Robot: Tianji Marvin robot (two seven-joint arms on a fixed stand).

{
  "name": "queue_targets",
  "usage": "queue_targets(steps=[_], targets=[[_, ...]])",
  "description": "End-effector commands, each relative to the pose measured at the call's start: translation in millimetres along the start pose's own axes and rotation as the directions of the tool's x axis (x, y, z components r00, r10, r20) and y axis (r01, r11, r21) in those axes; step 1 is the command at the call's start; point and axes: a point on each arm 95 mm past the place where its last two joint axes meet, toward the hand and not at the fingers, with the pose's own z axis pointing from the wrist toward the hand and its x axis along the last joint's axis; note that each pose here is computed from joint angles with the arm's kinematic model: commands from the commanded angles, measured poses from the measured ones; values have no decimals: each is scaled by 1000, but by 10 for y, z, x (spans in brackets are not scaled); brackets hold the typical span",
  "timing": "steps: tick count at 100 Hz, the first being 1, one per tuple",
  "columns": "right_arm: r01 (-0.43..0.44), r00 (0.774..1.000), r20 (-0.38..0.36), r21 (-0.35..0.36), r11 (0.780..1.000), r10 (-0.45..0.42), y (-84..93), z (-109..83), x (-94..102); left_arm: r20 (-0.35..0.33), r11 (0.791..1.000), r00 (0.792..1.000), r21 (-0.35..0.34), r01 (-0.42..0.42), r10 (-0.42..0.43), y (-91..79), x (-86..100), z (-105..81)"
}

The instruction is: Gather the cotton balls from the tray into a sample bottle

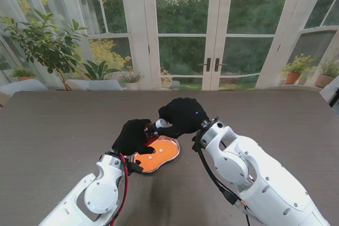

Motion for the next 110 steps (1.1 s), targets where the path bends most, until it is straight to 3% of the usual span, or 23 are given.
queue_targets(steps=[1,41,110], targets=[[-12,1000,-5,10,1000,12,-35,8,21,0,1000,1000,-17,7,-7,26,11,-1],[-60,998,-6,-78,995,60,-41,6,-21,4,1000,1000,-20,10,-9,32,7,-3],[-68,997,-43,-120,991,63,-71,-15,-82,11,1000,1000,-25,11,-11,42,1,-3]])
